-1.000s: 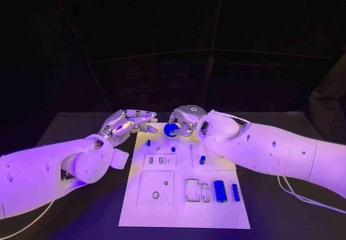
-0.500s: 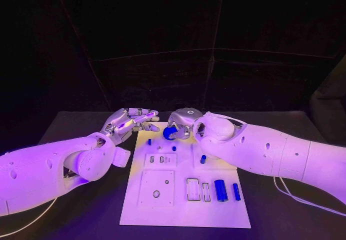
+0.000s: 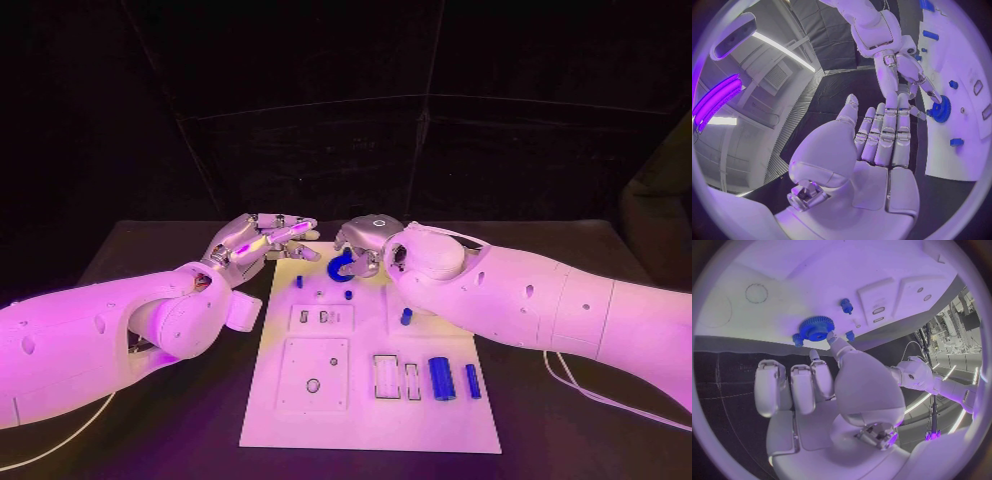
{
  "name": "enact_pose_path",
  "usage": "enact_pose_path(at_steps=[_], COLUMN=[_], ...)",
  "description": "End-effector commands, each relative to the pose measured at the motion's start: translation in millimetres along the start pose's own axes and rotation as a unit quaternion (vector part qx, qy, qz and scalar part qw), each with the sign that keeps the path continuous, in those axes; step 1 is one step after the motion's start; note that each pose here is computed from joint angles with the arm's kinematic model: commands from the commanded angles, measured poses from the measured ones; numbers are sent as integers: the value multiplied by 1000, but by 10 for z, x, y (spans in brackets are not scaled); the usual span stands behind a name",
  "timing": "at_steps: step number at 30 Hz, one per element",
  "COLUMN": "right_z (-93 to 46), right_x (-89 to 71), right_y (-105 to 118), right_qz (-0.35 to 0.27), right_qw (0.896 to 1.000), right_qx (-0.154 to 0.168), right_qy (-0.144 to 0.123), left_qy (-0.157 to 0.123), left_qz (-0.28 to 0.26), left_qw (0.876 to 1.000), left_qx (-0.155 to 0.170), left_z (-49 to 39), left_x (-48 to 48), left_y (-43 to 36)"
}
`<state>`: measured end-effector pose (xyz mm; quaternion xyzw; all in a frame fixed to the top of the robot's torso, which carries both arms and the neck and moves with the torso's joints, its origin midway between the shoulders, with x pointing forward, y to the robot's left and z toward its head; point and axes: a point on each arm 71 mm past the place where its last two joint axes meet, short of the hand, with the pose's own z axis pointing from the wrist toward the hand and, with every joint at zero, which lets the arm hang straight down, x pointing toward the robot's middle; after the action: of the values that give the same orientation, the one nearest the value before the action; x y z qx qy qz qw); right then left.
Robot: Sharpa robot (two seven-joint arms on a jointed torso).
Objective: Assemble the parts on the task board
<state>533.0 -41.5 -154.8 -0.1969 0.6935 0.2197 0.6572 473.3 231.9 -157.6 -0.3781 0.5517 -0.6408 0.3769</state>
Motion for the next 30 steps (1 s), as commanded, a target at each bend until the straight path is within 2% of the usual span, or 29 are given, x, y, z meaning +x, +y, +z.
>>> enact_pose_path(at_steps=[1, 9, 12, 15, 17, 20, 25, 30], right_z=[6, -2, -25, -76, -181, -338, -613, -813], right_x=[-1, 1, -18, -54, -101, -129, -112, -91], right_y=[-9, -3, -25, -72, -169, -334, -695, -1000], right_qz=[-10, -8, -3, 9, 32, 71, 158, 197], right_qw=[1000, 1000, 1000, 1000, 998, 995, 987, 980], right_qx=[8, 6, 5, 4, 1, -3, 8, 26], right_qy=[8, 9, -3, -28, -58, -70, -41, -21], left_qy=[7, 9, 7, 7, 5, 3, -1, -6], left_qz=[-5, -6, -5, -5, -4, -4, -2, 1], left_qw=[1000, 1000, 1000, 1000, 1000, 1000, 1000, 1000], left_qx=[-3, -4, -4, -4, -4, -4, -3, -3], left_z=[6, 5, 4, 1, -3, -10, -21, -19], left_x=[27, 38, 27, 20, 7, -14, -53, -89], left_y=[-5, -5, -5, -6, -7, -9, -11, -10])
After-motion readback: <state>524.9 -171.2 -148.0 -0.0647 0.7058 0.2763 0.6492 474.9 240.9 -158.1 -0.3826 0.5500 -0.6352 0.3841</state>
